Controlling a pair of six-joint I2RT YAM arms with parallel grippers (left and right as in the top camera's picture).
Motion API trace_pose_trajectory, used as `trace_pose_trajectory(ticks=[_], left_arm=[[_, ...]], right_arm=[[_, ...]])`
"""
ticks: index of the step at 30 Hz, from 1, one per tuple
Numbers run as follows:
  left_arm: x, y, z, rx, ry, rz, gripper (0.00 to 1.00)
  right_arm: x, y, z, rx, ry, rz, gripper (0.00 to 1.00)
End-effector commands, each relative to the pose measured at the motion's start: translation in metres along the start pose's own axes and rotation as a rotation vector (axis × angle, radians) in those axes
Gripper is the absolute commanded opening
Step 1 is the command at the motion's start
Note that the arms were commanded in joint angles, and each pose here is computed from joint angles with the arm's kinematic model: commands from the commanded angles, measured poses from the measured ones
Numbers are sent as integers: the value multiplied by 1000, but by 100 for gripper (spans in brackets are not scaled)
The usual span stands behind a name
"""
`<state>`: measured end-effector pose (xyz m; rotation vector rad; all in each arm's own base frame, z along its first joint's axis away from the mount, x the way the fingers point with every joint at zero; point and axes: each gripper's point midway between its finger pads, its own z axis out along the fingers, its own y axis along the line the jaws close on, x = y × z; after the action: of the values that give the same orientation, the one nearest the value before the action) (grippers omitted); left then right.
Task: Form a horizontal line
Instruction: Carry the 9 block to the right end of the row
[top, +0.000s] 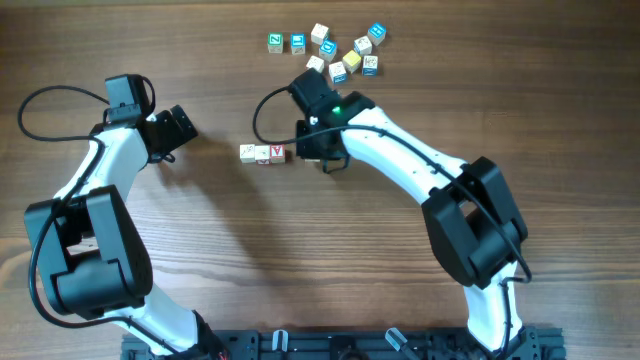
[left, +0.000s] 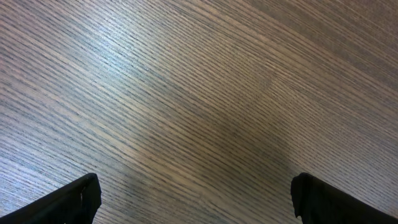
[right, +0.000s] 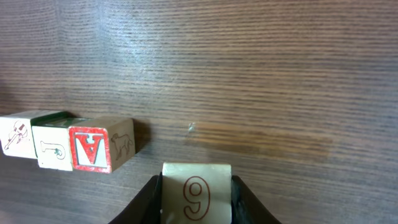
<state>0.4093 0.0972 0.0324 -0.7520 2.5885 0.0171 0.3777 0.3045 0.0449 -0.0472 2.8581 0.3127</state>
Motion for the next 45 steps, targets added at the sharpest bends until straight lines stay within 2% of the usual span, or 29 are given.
trace_pose_trajectory(ticks=[1,9,19,21,25,29,32,35,39,45], left_arm=[[2,4,3,-16,3,0,100],[2,4,3,-16,4,0,100],[2,4,3,-16,4,0,100],[2,4,3,-16,4,0,100],[2,4,3,-16,4,0,100],[2,4,3,-16,3,0,100],[2,4,3,-16,3,0,100],[2,4,3,-16,4,0,100],[2,4,3,-16,4,0,100],[2,4,3,-16,3,0,100]], right_arm=[[-7,0,0,77,-91,-10,15],[-7,6,17,64,-99,-1,24],[-4,6,29,64,-83,-1,26],[-5,7,29,60,-88,-1,31],[-2,4,37,69,-74,-1,31],[-3,6,37,60,-81,-1,43],[-3,6,37,60,-82,-1,45],[-12,10,36,45,-118,4,44],[-42,8,31,58,-248,26,45],[-59,-24,31,89,-250,125,44]])
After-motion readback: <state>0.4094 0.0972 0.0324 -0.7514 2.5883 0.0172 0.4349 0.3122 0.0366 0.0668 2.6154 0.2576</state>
